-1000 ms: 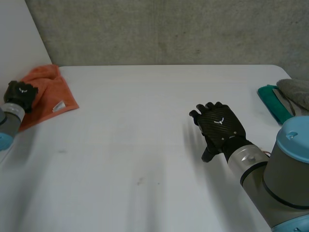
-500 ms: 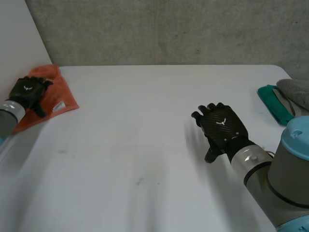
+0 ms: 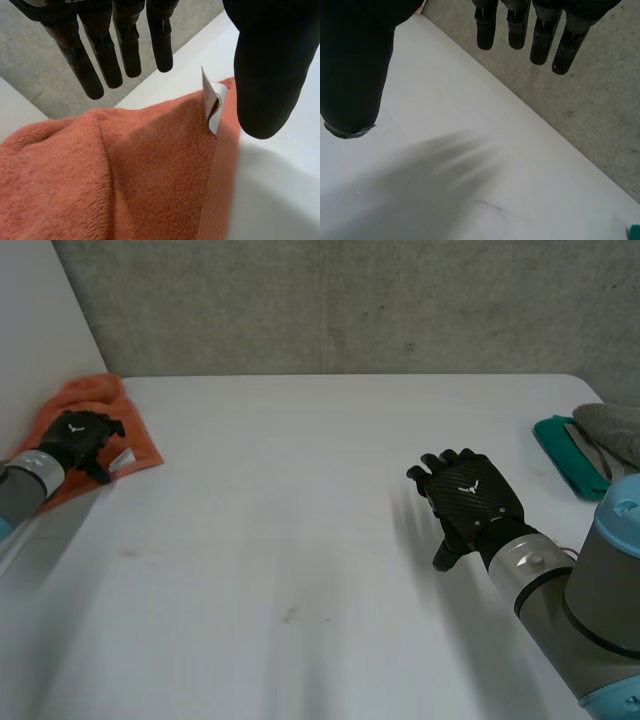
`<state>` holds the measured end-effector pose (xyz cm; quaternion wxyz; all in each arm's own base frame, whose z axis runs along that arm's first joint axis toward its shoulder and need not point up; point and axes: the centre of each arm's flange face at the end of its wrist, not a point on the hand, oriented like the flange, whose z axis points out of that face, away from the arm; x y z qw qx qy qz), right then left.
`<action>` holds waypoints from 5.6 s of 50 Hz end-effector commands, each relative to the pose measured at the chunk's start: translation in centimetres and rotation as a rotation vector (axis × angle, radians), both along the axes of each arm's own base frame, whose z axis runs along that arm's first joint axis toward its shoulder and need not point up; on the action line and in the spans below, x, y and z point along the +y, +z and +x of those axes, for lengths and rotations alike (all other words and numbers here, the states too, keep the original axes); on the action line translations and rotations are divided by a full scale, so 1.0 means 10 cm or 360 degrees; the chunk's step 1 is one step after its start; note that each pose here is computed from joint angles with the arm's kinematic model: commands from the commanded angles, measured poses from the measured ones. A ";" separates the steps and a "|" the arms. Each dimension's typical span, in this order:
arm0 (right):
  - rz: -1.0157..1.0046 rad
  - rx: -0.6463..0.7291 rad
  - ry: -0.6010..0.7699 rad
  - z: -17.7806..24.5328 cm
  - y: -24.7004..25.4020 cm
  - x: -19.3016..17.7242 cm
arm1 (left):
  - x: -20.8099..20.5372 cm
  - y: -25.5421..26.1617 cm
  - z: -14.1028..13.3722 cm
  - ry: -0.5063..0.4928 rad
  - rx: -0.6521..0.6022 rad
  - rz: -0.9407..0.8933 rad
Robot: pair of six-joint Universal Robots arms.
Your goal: Fold the laundry.
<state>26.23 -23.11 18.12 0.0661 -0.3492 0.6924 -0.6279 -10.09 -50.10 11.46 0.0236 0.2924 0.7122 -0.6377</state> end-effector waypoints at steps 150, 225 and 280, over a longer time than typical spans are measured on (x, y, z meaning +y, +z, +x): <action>0.0330 0.0122 -0.0015 -0.06 -0.30 -0.21 | 1.56 0.53 -0.94 -0.0188 -0.0013 0.0350; 0.0502 -0.0133 -0.0126 0.17 -0.56 -0.90 | 0.81 0.09 -0.41 -0.0026 -0.0179 0.0079; 0.0430 -0.0071 -0.0133 -0.04 -0.31 -0.75 | 0.78 -0.10 -0.62 -0.0184 -0.0171 0.0172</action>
